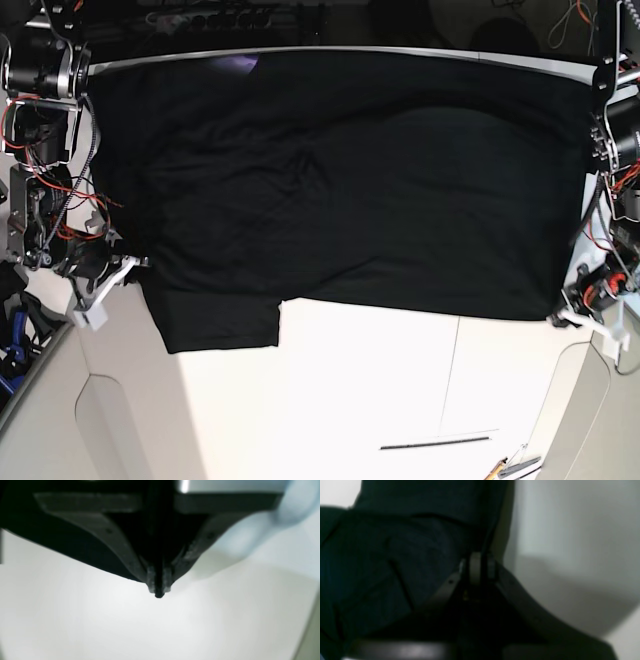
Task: Fold the T-shirt properly
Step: 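Lift the hem with both grippers and fold it onto the shoulder edge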
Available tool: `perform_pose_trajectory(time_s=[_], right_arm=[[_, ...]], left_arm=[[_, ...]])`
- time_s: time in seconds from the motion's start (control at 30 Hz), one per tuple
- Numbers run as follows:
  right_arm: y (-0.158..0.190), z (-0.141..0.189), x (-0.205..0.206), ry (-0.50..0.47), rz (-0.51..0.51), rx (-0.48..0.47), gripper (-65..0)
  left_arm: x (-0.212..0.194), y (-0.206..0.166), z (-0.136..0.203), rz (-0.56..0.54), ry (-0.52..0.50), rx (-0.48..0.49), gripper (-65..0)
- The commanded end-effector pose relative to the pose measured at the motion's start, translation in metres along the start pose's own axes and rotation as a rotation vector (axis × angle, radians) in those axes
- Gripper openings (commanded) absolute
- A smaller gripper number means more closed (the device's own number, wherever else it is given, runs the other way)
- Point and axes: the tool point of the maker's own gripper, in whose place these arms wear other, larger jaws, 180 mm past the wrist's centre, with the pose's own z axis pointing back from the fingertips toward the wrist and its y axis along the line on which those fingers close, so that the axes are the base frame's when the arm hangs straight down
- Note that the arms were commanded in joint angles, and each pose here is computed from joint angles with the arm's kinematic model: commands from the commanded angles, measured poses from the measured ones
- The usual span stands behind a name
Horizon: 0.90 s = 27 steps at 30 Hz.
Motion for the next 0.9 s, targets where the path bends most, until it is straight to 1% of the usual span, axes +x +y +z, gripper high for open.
perform_pose_trajectory(time_s=[0.0,0.1,0.23,0.37,0.47,0.53,0.63,0.73,0.87], right_arm=[[0.000,0.017,0.034,-0.082,0.028,-0.004,-65.0],[0.005,0.033,0.043,-0.082,0.039,0.006,-65.0],[0.015,0.057,0.046,-0.117,0.028,0.057,-65.0],[0.012,0.077,0.030,-0.134,0.039,0.028,-65.0],[0.009,0.090,0.014,-0.154,0.040,0.006,-65.0],[0.009,0.099,0.002,-0.161,0.040,-0.007,-65.0],[0.005,0.111,-0.019,-0.148,0.047,-0.044,-65.0],[0.003,0.120,-0.042,-0.117,0.048,-0.071,-65.0],[0.009,0.126,-0.071,-0.067,0.030,-0.046,-65.0]], left_arm=[[0.034,-0.008,0.011,-0.021,-0.070,-0.038,-65.0],[0.035,-0.013,0.023,-0.040,-0.037,-0.081,-65.0],[0.022,-0.005,0.042,-0.080,0.008,-0.083,-65.0],[0.001,0.011,0.061,-0.107,0.056,-0.066,-65.0],[-0.012,0.015,0.075,-0.083,0.070,-0.101,-65.0],[-0.018,0.016,0.085,-0.043,0.067,-0.138,-65.0],[-0.028,0.022,0.098,0.032,0.075,-0.163,-65.0],[-0.041,0.031,0.108,0.078,0.103,-0.164,-65.0],[-0.060,0.041,0.112,0.094,0.137,-0.144,-65.0]])
